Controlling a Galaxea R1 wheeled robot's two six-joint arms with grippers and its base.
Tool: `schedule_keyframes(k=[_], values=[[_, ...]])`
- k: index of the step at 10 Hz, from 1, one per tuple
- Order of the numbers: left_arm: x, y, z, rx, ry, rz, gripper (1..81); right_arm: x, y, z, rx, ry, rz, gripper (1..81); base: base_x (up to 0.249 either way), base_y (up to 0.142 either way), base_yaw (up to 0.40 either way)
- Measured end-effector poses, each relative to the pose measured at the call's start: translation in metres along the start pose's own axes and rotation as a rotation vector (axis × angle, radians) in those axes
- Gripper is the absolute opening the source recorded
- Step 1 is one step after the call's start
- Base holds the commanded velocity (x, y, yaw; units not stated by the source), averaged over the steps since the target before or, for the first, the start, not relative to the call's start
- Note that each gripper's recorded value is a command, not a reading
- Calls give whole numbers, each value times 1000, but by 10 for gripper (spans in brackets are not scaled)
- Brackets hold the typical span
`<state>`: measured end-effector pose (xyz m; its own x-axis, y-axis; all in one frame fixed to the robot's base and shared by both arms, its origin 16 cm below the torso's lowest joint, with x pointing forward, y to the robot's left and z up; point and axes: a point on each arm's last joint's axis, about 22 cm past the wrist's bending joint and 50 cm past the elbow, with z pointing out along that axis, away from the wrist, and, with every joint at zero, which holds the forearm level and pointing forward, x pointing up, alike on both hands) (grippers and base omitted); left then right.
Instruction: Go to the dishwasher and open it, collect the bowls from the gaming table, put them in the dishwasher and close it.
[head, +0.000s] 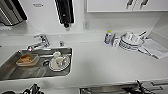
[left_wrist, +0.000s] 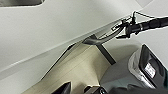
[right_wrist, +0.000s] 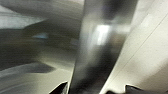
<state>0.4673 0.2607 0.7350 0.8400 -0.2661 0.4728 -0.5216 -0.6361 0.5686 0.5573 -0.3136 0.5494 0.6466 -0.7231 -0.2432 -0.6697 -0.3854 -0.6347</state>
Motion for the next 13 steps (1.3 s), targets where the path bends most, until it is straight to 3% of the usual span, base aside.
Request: schedule_keyframes(k=[3,6,10,13], values=[[0,-1,0,2,-1,-1,811,13,11,-28,-7,39,-22,811,0,0,0],[-1,-1,-1,2,-1,-1,811,2,27,-34,-29,23,-12,811,0,0,0],[-2,-2,-2,7,-3,-3,811,-11,34,-5,2,20,2,811,0,0,0],[-2,-4,-2,11,-4,-5,811,-22,57,-5,-24,9,-5,811,0,0,0]])
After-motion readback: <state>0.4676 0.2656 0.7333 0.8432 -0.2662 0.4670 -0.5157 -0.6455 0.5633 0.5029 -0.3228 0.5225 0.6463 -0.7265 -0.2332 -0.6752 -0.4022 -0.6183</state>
